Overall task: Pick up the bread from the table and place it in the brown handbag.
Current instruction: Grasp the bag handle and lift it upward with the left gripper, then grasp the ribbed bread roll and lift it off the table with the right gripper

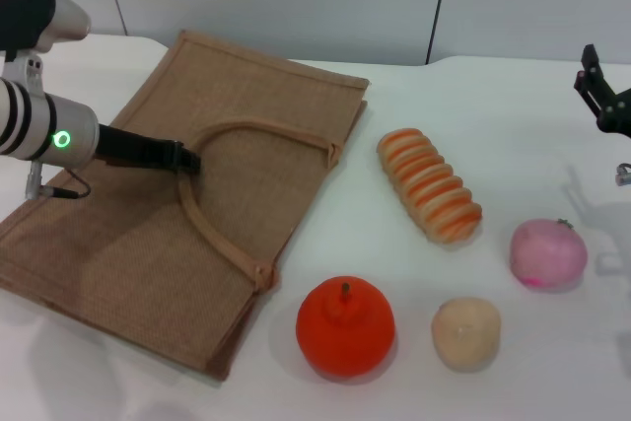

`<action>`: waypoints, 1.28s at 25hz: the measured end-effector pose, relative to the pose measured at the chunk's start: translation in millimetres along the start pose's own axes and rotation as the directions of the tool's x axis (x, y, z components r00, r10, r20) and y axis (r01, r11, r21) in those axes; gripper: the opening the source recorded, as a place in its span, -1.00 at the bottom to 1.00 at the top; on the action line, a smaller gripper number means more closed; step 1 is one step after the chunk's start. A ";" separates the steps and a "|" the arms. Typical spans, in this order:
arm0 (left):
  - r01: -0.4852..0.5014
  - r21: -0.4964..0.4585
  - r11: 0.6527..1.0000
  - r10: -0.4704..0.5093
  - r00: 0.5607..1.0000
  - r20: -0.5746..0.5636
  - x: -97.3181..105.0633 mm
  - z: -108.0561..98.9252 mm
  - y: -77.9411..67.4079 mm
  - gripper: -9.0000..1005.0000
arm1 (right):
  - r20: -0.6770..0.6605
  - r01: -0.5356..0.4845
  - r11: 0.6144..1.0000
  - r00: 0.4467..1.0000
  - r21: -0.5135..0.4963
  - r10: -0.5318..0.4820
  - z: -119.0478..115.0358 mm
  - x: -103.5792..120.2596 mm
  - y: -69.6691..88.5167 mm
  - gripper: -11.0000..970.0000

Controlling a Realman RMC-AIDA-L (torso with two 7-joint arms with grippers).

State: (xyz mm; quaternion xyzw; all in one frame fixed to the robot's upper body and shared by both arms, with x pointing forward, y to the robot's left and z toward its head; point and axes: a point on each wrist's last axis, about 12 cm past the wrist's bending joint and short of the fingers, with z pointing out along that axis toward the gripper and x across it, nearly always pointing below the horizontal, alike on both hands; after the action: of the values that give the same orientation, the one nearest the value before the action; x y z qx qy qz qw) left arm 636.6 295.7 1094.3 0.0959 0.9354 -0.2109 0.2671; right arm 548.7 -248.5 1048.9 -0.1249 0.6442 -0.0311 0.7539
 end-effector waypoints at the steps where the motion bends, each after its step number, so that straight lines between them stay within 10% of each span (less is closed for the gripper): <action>1: -0.002 -0.002 1.000 0.002 1.000 -0.005 -0.1 0.3 -0.3 -0.26 | 0.000 0.000 1.000 1.000 0.000 0.000 0.0 0.0 0.1 0.78; 20: 0.019 -0.032 0.999 -0.018 0.998 0.058 -4.2 4.6 -0.6 -0.72 | -0.007 0.002 1.000 1.000 0.002 -0.002 -2.4 1.7 -1.0 0.77; 32: 0.005 0.244 0.970 -0.099 0.922 0.375 -5.6 -27.3 -0.3 -0.73 | -0.009 -0.011 0.998 1.000 -0.062 0.011 -3.9 -0.1 13.4 0.76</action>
State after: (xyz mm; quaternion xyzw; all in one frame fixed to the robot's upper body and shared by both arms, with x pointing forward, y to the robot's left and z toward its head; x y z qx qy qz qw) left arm 628.7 307.3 1118.4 0.0592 0.8351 -0.3431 0.4259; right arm 543.4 -236.1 1045.5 -0.1444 0.6489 -0.0076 0.7470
